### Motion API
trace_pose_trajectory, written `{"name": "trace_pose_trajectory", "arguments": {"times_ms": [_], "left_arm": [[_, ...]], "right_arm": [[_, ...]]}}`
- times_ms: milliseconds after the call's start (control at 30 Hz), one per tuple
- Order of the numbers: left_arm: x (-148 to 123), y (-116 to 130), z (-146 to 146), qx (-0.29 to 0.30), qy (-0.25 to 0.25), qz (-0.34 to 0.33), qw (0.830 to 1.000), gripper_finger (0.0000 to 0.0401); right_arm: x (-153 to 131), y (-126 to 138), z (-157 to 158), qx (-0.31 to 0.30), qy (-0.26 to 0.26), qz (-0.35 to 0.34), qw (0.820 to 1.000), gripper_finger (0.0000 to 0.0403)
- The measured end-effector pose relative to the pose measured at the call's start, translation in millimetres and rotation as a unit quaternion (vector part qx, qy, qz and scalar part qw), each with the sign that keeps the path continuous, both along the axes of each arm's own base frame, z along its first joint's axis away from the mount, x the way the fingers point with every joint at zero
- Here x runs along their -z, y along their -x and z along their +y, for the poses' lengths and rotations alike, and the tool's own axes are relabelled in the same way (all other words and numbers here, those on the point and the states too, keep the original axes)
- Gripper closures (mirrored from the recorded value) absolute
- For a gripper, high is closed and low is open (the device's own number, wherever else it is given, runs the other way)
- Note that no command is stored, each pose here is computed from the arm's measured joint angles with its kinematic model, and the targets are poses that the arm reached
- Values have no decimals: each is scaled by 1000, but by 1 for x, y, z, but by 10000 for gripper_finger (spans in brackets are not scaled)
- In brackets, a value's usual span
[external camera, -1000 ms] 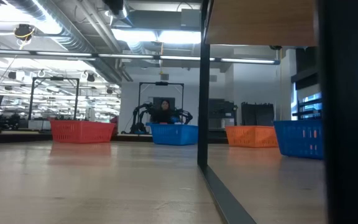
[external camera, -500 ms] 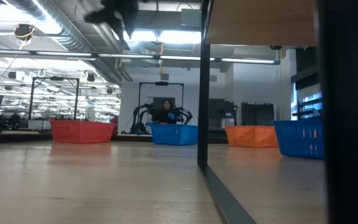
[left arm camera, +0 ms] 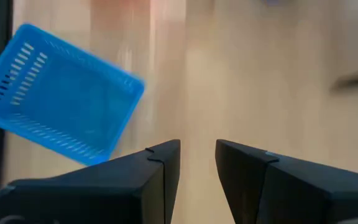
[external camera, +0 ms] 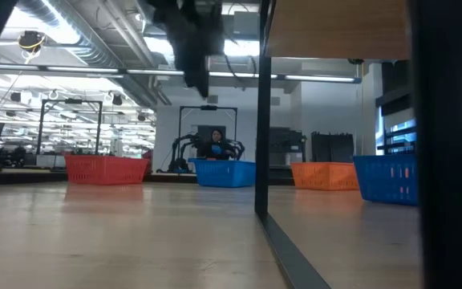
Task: Stack baskets on shelf by color
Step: Stack the top blue basket on top of the blue basket on the shelf
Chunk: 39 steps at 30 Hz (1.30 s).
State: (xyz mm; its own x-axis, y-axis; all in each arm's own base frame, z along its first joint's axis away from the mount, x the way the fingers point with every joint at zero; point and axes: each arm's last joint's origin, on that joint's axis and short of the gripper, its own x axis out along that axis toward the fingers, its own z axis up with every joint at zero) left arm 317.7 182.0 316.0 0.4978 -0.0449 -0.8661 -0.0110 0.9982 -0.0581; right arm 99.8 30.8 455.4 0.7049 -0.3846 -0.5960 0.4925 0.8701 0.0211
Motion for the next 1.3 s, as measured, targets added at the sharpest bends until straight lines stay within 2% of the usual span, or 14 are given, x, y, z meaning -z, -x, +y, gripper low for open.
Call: {"name": "trace_pose_trajectory", "arguments": {"times_ms": [133,233,400,500,600,967,1300], "left_arm": [[23,-2,17,47,-78,70,993,307],[35,-3,29,81,-93,87,989,307],[54,-2,46,117,-91,99,984,307],[63,-2,55,139,-81,85,983,307],[68,-3,60,164,-93,79,979,307],[69,2,72,183,-79,34,979,307],[96,-7,79,189,-54,34,980,307]], "right_arm": [[0,0,0,12,-13,-7,1000,402],[0,-1,0,30,-16,-18,999,402],[-1,-2,0,63,-25,-42,997,402],[-1,-3,0,72,-20,-49,996,402],[-2,-5,0,76,-18,-57,995,402],[-3,-9,2,77,-25,-71,994,402],[-3,-9,2,78,-25,-71,994,402]]}}
